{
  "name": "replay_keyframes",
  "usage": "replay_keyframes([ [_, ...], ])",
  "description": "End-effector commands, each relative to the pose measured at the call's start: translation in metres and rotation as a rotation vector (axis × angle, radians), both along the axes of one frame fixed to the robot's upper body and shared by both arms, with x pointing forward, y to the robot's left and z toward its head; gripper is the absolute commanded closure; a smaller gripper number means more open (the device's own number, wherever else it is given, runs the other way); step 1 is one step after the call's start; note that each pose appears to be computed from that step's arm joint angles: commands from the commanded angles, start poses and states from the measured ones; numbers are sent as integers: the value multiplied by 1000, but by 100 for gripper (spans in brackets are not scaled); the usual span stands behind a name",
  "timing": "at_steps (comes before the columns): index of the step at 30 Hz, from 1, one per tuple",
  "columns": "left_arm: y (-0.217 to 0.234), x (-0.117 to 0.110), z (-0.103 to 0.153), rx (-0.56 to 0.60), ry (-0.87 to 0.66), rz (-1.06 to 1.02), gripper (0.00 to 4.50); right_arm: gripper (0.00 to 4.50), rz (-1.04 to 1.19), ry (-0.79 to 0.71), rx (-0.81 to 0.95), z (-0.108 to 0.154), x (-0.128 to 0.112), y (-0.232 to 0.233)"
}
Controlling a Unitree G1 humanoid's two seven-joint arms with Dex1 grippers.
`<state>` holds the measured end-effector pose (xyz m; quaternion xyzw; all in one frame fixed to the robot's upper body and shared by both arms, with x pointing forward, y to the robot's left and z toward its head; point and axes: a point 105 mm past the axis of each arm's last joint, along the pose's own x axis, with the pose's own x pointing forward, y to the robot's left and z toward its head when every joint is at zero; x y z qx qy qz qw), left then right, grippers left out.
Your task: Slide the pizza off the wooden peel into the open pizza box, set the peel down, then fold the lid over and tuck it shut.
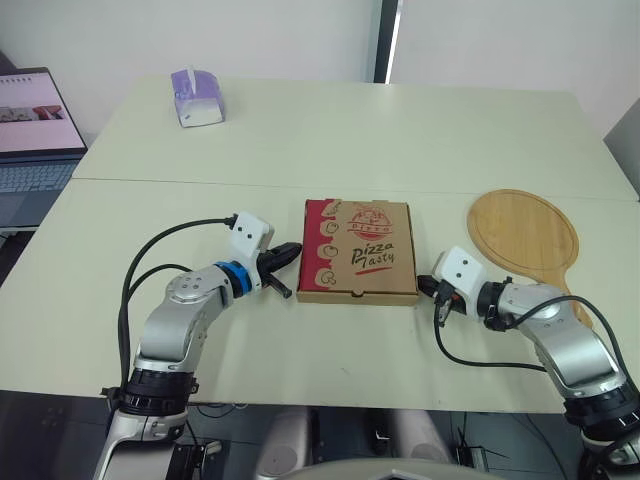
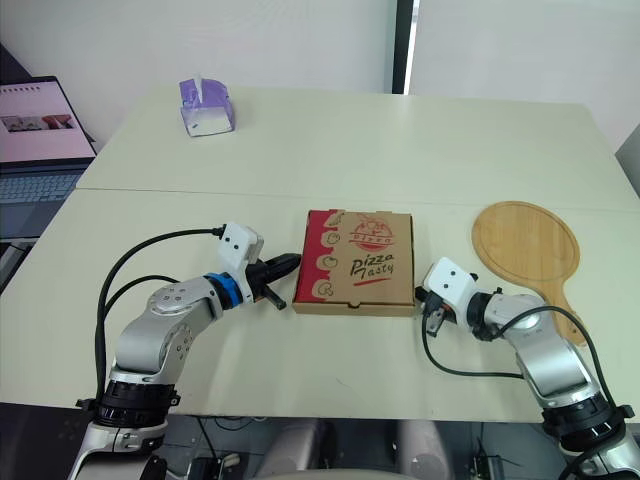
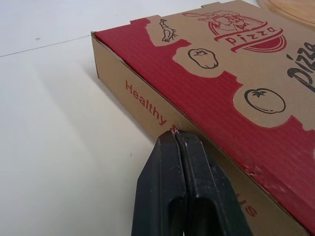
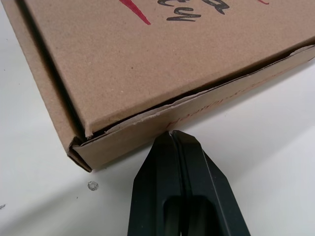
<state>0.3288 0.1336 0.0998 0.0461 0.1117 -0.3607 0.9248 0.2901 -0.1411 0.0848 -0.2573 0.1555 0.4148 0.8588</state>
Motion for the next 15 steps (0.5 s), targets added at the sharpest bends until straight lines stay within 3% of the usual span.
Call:
replay_keyframes([
  [1, -15, -9, 9, -16, -26, -82, 450, 449, 25, -35, 8, 11, 0, 2],
  [9, 47, -3, 29, 99, -85, 46, 450, 449, -11, -105, -11, 35, 4, -32],
  [15, 118, -7, 29, 306, -73, 241, 450, 449, -107, -182, -110, 49, 1, -99],
])
